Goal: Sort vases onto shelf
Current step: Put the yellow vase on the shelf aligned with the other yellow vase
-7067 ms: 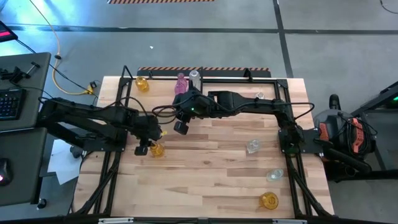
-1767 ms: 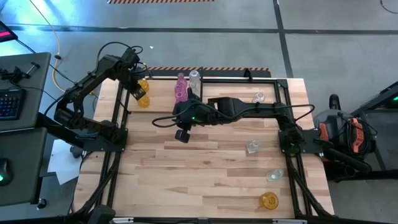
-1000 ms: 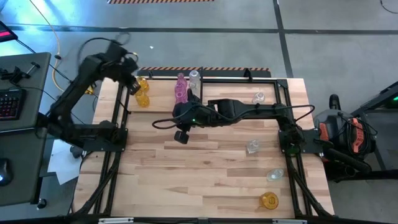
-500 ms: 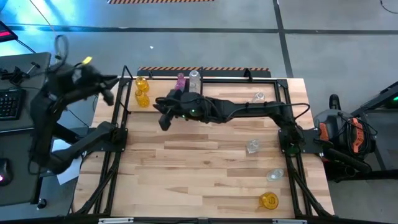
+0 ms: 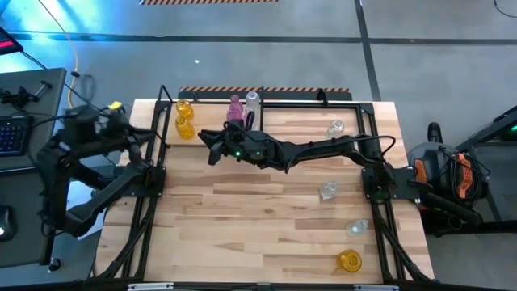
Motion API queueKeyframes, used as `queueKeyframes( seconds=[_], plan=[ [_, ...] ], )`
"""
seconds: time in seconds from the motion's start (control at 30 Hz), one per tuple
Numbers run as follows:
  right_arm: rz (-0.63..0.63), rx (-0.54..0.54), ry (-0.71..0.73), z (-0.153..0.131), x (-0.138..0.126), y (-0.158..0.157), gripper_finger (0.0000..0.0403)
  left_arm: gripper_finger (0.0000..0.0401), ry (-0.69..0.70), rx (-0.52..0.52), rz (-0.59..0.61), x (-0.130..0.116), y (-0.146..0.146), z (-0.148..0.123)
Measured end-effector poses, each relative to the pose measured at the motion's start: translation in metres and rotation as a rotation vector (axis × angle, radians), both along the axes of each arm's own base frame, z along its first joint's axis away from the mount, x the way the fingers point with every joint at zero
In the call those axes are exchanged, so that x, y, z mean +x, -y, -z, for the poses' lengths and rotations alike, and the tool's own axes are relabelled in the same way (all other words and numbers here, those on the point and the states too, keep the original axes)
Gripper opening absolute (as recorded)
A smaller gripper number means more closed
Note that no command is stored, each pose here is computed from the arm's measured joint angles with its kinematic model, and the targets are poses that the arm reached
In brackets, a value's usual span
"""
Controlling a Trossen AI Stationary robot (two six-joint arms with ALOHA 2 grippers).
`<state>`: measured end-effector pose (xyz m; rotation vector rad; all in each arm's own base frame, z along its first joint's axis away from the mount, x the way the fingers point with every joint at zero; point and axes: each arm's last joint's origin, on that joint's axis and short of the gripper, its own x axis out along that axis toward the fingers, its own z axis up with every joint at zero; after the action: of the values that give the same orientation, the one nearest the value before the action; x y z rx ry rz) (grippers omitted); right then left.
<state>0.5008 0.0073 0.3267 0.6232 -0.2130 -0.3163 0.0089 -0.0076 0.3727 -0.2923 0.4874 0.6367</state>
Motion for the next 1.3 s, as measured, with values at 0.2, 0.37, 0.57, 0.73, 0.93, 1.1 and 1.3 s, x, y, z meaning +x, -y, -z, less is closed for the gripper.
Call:
queueKeyframes(
  seconds=[0.2, 0.37, 0.57, 0.73, 0.93, 1.1, 1.3],
  plan=[
    [0.017, -0.089, 0.017, -0.019, 0.000, -0.002, 0.0076, 0.0049, -0.035, -0.015, 0.187, 0.015, -0.021, 0.034],
    [0.027, -0.192, 0.011, -0.031, -0.001, -0.001, 0.0076, 0.0007, 0.024, -0.096, 0.442, 0.028, -0.028, 0.060],
    [0.018, -0.317, -0.026, -0.042, -0.002, -0.001, 0.0076, 0.0001, -0.027, -0.135, 0.383, 0.037, -0.043, 0.088],
    [0.029, -0.382, -0.093, -0.052, -0.002, 0.004, 0.0076, 0.0000, 0.000, -0.015, 0.198, 0.044, -0.058, 0.083],
    [0.037, -0.447, -0.155, -0.063, -0.004, 0.008, 0.0076, 0.0000, -0.083, -0.081, -0.003, 0.050, -0.072, 0.088],
    [0.049, -0.487, -0.172, -0.070, -0.005, 0.011, 0.0076, 0.0000, -0.093, -0.215, -0.073, 0.066, -0.086, 0.103],
    [0.064, -0.495, -0.181, -0.072, -0.006, 0.018, 0.0076, 0.0000, -0.013, -0.167, -0.033, 0.090, -0.091, 0.109]
  ],
)
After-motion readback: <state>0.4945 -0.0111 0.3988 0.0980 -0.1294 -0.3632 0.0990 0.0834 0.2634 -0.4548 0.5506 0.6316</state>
